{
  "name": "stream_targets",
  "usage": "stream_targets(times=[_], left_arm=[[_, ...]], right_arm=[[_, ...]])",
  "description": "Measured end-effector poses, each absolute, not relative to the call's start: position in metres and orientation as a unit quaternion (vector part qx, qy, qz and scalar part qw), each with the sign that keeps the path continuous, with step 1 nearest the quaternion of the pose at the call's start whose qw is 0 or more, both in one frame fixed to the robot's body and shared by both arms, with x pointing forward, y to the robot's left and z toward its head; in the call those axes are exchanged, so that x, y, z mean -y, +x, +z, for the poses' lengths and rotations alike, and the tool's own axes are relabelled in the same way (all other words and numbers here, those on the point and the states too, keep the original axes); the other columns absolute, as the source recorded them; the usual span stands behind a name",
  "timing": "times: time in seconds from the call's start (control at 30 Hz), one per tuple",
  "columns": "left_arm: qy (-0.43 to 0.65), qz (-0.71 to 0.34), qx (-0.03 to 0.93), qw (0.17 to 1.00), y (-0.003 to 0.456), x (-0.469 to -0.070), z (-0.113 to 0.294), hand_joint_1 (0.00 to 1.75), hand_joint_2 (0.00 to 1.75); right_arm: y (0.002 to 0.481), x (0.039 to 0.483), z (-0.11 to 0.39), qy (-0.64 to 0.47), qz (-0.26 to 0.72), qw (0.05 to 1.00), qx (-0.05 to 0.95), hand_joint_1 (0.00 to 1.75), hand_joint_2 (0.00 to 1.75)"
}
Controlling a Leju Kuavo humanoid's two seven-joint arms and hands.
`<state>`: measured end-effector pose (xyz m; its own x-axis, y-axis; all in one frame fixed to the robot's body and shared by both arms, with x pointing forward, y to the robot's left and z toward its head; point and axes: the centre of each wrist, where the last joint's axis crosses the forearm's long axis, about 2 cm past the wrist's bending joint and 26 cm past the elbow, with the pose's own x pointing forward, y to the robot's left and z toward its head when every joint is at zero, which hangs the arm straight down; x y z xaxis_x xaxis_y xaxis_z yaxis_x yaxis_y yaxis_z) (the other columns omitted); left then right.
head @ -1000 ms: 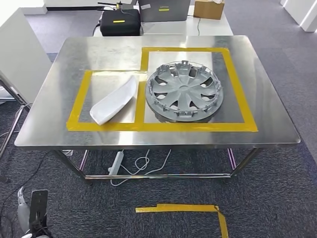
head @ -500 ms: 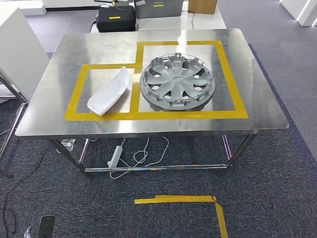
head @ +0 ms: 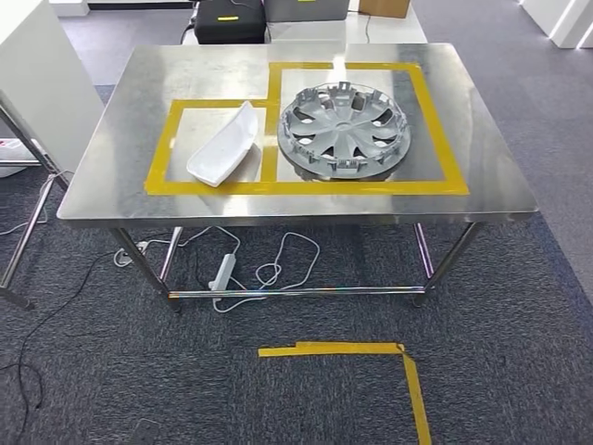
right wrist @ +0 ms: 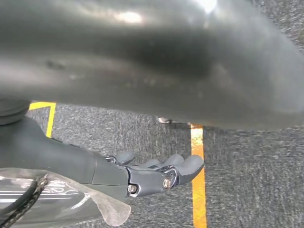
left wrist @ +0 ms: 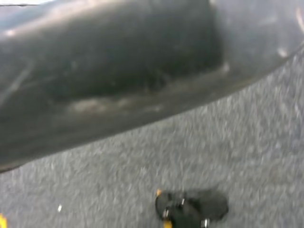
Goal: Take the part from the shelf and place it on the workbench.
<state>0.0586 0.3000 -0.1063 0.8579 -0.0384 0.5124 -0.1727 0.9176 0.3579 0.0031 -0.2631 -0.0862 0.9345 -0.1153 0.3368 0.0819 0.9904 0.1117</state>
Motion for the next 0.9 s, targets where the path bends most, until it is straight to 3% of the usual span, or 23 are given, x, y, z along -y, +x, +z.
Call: stream_targets(times=[0.9], left_arm=[[0.132,-0.050,0.270,0.953,0.064,-0.283,-0.107,0.00,0.00]], right_arm=[[-0.001,0.265,-0.084,0.044,-0.050,0.984,0.166,0.00,0.00]])
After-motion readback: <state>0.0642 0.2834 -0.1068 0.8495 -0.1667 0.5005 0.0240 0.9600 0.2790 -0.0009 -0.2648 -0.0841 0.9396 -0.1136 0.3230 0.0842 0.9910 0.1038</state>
